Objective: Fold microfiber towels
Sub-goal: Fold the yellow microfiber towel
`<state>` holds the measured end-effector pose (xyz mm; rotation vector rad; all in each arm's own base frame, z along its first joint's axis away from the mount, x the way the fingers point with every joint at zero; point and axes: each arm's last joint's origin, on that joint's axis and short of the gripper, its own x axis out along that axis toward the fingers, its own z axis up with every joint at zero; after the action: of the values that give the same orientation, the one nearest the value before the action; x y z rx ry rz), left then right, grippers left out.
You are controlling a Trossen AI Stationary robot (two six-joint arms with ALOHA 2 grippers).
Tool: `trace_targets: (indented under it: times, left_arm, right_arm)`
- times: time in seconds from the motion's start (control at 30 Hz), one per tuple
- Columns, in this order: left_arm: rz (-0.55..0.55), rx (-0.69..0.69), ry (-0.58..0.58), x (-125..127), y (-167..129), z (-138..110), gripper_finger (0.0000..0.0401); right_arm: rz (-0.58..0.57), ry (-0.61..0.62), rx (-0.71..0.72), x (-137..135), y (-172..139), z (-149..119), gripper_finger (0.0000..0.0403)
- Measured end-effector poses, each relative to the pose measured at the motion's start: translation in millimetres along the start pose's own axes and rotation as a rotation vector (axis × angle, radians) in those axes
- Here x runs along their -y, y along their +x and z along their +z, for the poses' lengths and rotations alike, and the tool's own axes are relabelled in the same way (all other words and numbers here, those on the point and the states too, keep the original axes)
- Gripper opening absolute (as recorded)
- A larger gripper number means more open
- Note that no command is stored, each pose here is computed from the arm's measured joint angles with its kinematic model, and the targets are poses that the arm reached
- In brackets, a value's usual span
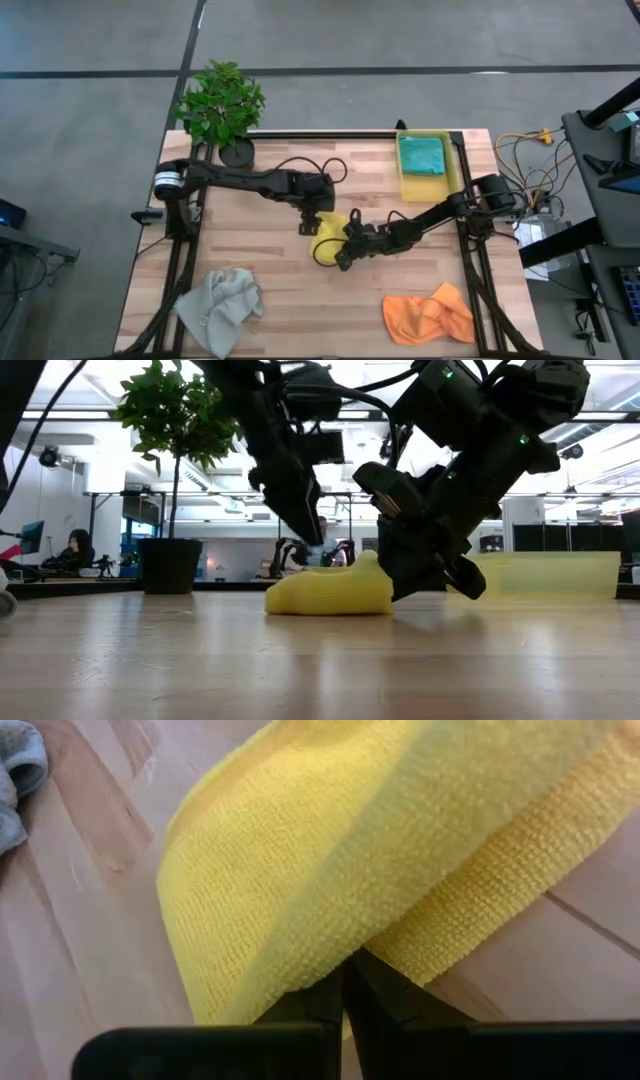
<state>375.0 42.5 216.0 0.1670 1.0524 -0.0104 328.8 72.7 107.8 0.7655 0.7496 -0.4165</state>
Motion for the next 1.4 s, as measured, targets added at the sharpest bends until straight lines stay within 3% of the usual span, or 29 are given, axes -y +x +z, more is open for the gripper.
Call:
trace_targets:
  times: [0.2,0.53,0.7,0.83,1.0,1.17,1.4]
  left_arm:
    - [-0.018,0.009,-0.02,3,-8,-3,0.02]
    - [-0.111,0.02,-0.028,9,-8,-4,0.0015]
    - [-0.163,0.062,-0.035,14,-6,-2,0.0004]
    - [-0.185,0.133,-0.022,19,-1,-11,0.0001]
    - [-0.163,0.34,-0.002,24,-10,-31,0.0]
    - [-0.168,0.584,0.007,36,-18,-52,0.0]
    - [-0.207,0.589,-0.02,57,-5,-64,0.0]
  right_arm:
    - [-0.056,-0.027,-0.002,0,-17,5,0.0008]
    - [-0.115,-0.104,0.011,-3,-56,15,0.0009]
    - [-0.035,-0.363,0.185,-23,-79,21,0.0009]
    - [0.038,-0.492,0.16,-26,-75,24,0.0023]
    - [0.11,-0.533,0.088,-22,-58,25,0.0086]
    - [0.043,-0.543,0.128,-15,-43,29,0.0187]
    - [-0.015,-0.633,0.118,-7,-33,29,0.0297]
